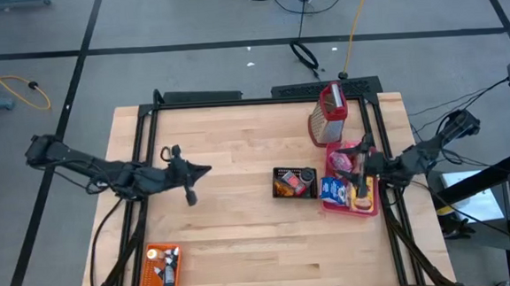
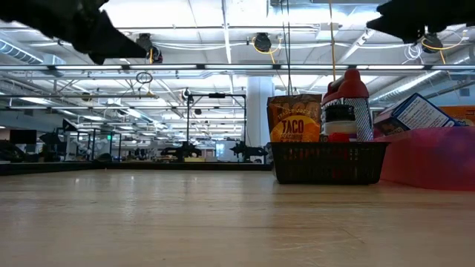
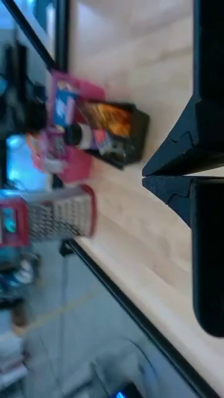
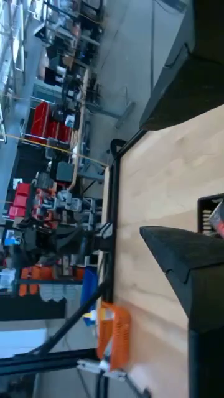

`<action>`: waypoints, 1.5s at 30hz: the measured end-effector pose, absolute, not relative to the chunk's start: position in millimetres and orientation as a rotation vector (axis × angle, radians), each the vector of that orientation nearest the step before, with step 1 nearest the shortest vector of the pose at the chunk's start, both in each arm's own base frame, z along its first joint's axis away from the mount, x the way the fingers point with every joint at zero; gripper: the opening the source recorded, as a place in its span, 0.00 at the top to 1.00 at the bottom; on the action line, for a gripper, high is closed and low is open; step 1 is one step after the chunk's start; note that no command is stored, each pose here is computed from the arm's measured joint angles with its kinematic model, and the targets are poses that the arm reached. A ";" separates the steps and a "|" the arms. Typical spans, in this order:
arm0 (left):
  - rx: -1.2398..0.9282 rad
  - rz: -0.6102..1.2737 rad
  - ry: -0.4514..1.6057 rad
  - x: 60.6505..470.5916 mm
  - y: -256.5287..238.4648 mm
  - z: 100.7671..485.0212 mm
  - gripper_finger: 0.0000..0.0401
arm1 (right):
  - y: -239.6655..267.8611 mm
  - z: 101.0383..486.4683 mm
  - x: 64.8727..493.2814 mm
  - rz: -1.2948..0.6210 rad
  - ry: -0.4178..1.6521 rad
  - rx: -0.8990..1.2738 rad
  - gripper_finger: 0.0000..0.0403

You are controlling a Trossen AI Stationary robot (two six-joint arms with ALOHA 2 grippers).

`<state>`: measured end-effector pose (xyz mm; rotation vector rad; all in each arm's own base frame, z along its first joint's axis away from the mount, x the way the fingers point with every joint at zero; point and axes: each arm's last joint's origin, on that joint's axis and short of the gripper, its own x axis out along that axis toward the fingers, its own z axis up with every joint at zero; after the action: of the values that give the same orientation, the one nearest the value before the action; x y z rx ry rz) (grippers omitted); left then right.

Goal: Pick & Place Kitchen Items
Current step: Return to Home Position

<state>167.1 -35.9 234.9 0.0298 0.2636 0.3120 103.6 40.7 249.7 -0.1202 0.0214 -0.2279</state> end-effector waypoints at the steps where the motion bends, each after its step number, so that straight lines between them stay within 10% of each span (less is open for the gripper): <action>1: 0.031 0.292 0.239 163.4 -33.9 229.9 0.99 | 40.4 246.4 103.9 -0.230 0.016 -0.135 0.36; 12: -0.007 0.202 0.031 133.2 -2.9 180.0 0.99 | 31.5 180.1 99.6 -0.193 -0.049 -0.086 0.36; 34: -0.109 0.173 0.012 125.7 33.5 166.1 0.99 | 2.6 181.3 105.6 0.162 -0.131 -0.198 0.36; 45: -0.278 0.177 -0.003 125.7 33.6 166.2 0.99 | 0.0 176.8 106.1 0.163 -0.048 0.252 0.36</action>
<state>125.7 33.6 166.2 -0.2779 -0.0029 0.1765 106.1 0.0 176.8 0.2520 -0.0484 0.1630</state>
